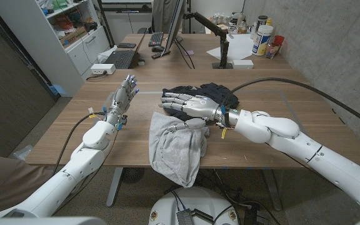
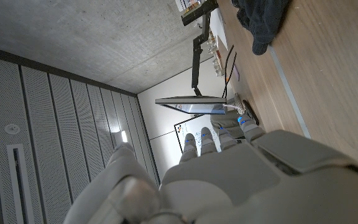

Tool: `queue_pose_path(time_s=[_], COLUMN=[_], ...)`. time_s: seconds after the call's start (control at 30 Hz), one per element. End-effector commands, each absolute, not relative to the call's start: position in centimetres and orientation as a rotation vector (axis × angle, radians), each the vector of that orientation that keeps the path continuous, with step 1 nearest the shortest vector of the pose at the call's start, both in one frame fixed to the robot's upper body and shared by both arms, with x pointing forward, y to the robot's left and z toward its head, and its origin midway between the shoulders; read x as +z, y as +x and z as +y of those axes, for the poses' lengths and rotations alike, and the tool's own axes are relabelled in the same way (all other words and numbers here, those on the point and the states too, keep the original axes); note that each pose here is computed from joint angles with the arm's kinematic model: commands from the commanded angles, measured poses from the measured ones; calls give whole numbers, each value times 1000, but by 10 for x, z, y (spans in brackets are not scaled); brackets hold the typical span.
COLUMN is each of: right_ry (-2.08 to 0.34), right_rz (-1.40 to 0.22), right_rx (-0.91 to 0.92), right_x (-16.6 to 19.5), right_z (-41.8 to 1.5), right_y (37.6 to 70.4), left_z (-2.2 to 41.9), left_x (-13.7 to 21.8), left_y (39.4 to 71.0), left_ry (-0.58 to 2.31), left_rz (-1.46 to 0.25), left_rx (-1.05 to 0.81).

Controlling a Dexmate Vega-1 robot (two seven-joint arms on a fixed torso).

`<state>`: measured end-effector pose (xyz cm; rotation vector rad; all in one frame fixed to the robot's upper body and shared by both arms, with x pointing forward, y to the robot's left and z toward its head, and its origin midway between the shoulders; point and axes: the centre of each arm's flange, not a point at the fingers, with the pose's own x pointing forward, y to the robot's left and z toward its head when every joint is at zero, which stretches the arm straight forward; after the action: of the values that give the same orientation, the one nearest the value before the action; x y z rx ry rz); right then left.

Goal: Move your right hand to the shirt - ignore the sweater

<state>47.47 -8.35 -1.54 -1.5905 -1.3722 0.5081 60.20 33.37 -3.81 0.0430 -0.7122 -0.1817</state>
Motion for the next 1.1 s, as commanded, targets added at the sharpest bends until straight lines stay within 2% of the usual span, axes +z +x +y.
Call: queue_pose_path(time_s=[0.03, 1.1], right_ry=[-1639, -1677], right_rz=[-1373, -1341], right_rx=[528, 545], right_x=[-18, -32], right_z=[-71, -66], right_y=[476, 489], left_z=[331, 331], left_x=[-38, -40], left_y=[606, 599], left_ry=[37, 45], left_rz=[-715, -719], left_rx=[-192, -181])
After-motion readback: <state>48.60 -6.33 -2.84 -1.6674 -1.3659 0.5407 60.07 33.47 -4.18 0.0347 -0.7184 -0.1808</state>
